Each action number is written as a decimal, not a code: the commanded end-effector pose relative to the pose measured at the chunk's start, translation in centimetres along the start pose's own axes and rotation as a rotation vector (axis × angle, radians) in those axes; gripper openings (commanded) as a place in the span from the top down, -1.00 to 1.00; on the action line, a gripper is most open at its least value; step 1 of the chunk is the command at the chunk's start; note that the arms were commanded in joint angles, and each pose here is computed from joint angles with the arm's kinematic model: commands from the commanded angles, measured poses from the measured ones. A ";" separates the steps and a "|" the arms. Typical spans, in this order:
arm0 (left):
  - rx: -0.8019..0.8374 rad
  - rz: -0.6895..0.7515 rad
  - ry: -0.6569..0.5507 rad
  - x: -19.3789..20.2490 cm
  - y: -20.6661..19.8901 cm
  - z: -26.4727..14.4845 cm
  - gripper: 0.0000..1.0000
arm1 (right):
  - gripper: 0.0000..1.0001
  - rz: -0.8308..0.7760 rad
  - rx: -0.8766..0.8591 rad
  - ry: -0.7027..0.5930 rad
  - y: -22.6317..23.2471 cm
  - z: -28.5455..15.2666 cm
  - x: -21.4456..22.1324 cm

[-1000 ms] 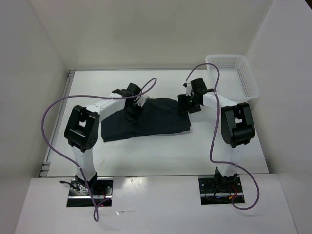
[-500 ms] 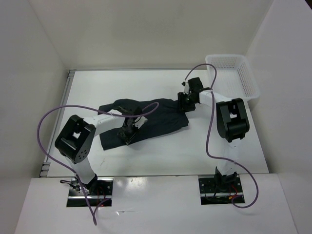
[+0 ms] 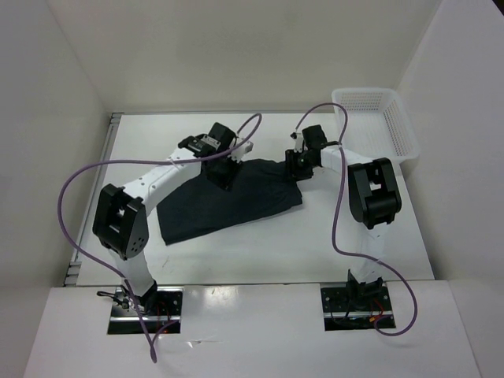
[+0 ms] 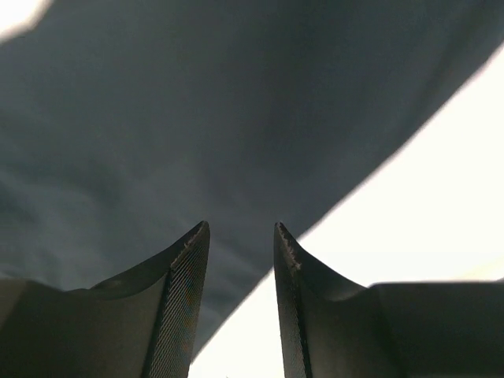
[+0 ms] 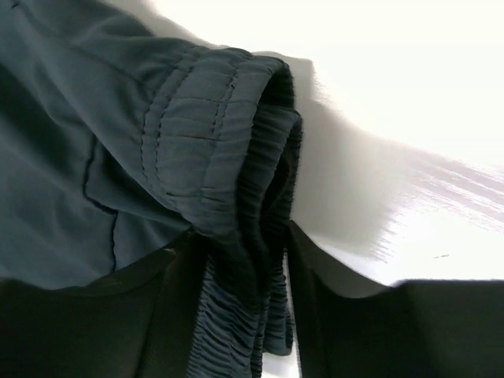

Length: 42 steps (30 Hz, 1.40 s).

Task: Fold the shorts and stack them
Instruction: Fold the shorts

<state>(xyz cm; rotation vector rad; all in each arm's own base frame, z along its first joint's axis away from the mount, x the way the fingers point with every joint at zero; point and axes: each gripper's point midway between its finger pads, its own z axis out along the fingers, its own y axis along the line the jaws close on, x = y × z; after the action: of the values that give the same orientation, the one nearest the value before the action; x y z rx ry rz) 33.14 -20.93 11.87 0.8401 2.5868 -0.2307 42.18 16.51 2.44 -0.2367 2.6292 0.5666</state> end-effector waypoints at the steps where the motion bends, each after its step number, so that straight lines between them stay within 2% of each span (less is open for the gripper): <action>1: 0.063 -0.052 0.079 0.8 0.8 2.9 0.08 | 0.07 -0.046 -0.018 0.019 1.1 0.7 0.9; 4: 0.069 -0.094 0.145 2.2 2.1 5.9 0.08 | 0.32 -0.073 0.034 0.006 1.0 1.4 0.8; 7: 0.057 -0.110 0.112 1.5 3.3 7.5 0.08 | 0.69 -0.098 0.042 0.017 1.1 1.6 1.2; 8: 0.028 -0.109 0.122 2.2 3.8 8.1 0.08 | 0.95 -0.099 0.053 0.015 0.9 1.6 1.2; 9: 0.010 -0.107 0.114 2.2 4.1 8.3 0.08 | 1.00 -0.102 0.067 0.001 0.7 1.5 0.6; 17: -0.024 -0.091 0.063 1.1 4.6 9.6 0.05 | 1.00 -0.228 0.209 -0.104 -0.7 -3.3 -3.1; 22: 0.043 -0.034 0.048 0.3 1.3 10.3 0.05 | 1.00 -0.211 0.353 -0.186 -2.9 -8.5 -4.7; 27: 0.093 -0.018 -0.089 -4.2 0.3 6.5 0.00 | 1.00 -0.169 0.466 -0.214 -6.3 -12.7 -6.0; 30: 0.083 -0.021 -0.142 -5.3 0.8 4.4 -0.02 | 1.00 -0.154 0.549 -0.223 -8.5 -14.6 -6.6; 34: 0.043 -0.085 -0.123 -3.4 3.9 4.7 -0.05 | 1.00 -0.162 0.655 -0.239 -9.6 -16.8 -7.0; 39: 0.086 -0.120 -0.019 -0.6 3.9 7.4 -0.10 | 1.00 -0.150 0.739 -0.296 -9.7 -20.0 -8.8; 42: 0.100 -0.120 -0.016 -1.1 4.0 9.1 -0.10 | 1.00 -0.126 0.756 -0.304 -9.8 -20.5 -9.5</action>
<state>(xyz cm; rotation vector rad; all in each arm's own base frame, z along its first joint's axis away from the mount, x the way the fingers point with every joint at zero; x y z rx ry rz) 39.73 -19.43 6.11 0.6707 2.6008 -0.3399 44.10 0.48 13.77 -0.1469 2.4602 -0.3546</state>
